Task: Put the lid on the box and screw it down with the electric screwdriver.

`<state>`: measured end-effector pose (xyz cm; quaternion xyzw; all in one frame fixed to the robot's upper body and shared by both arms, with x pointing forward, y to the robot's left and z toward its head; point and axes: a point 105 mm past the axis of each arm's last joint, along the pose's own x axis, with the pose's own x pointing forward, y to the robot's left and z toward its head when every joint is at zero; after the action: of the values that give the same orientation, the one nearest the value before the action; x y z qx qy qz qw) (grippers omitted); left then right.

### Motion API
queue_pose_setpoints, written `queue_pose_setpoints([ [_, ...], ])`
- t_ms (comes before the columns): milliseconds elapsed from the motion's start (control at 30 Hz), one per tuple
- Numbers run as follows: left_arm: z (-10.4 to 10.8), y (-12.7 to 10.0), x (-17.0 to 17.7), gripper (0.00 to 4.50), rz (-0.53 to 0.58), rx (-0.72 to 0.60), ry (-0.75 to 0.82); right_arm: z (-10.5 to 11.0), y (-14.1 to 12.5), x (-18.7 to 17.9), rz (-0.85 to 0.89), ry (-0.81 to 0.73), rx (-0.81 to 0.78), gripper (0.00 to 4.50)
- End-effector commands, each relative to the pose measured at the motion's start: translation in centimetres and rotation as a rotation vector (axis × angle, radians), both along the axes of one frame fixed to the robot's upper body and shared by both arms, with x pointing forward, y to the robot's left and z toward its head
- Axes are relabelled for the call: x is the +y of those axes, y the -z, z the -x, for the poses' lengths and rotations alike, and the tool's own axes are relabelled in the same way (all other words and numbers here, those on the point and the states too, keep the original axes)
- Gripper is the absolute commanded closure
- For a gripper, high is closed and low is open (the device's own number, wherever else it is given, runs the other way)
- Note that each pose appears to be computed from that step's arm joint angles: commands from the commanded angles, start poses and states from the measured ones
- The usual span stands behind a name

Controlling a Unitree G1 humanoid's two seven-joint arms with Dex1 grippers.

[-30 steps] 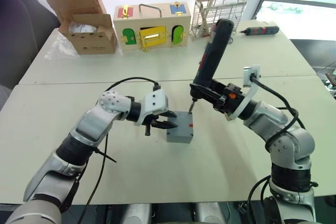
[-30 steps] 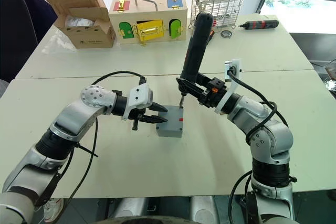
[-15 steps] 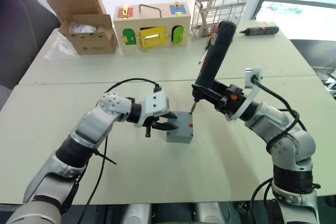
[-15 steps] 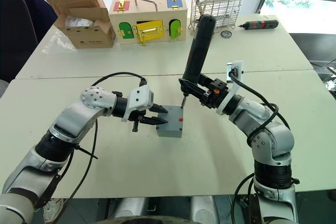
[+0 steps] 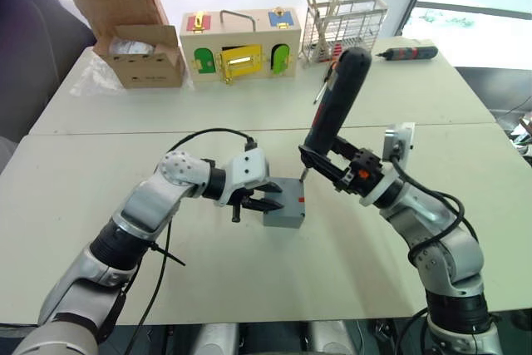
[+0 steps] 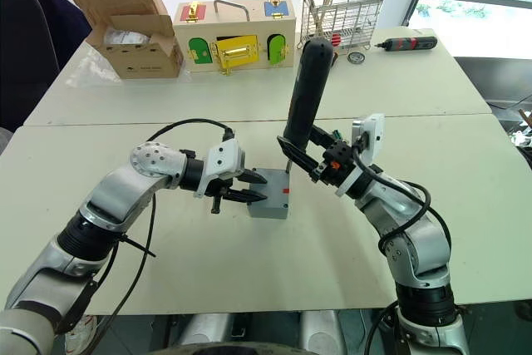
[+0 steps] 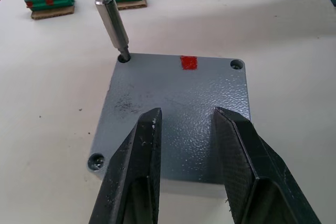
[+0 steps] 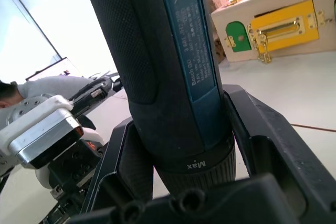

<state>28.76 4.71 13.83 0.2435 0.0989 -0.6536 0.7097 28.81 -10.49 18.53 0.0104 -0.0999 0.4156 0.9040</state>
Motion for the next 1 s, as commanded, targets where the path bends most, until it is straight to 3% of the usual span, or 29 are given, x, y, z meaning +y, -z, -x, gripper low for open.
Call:
queue_pose_setpoints([
  [33,0.4,0.5,-0.2,2.97,-0.019,0.014,0.003,0.3,3.6,0.7,0.053,-0.035,0.108,2.67],
  [1000,0.6,1.6,0.0,2.97,-0.049,0.03,-0.02,-0.4,7.4,1.2,0.094,0.015,0.215,2.67],
])
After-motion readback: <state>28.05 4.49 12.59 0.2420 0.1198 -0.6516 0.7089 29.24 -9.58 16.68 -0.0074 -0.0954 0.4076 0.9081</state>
